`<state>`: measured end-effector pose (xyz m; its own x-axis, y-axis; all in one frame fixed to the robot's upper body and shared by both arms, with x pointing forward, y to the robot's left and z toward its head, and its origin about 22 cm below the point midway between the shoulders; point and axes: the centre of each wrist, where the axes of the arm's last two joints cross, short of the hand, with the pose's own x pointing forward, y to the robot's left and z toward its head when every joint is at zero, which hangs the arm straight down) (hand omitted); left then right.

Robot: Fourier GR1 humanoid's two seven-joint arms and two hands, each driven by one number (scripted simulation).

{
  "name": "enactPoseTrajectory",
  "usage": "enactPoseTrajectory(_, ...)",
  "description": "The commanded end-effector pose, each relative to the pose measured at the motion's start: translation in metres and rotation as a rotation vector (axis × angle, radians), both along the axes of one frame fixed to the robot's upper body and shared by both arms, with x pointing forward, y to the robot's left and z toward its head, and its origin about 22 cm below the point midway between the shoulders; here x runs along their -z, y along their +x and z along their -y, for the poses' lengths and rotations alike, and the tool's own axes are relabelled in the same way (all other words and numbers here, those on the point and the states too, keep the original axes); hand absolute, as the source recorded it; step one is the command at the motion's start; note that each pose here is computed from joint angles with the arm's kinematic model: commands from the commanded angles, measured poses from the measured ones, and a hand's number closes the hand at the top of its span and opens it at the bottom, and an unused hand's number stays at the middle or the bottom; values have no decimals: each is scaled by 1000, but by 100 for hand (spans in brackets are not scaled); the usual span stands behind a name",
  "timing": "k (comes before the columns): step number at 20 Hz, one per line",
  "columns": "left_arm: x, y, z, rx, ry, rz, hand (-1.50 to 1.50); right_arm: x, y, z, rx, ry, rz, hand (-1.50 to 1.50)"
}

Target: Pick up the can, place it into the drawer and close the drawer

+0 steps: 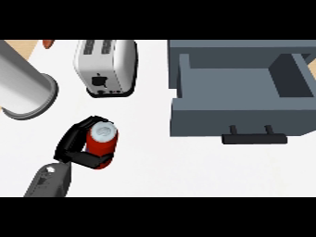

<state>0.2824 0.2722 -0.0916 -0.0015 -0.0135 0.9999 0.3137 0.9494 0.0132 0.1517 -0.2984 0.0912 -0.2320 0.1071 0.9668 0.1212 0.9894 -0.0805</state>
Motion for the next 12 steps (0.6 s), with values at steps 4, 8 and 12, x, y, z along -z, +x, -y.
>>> enactPoseTrajectory(4,-4,-15,5,50,-62,7,150,20,-7,14,4,10,-5,-150)
enactPoseTrajectory(8,-16,-13,-5,-116,-71,50,150,-10,-3,0,7,3,16,-150)
enactPoseTrajectory(12,-28,5,3,-461,-104,43,150,-4,-8,-1,-7,9,14,-150)
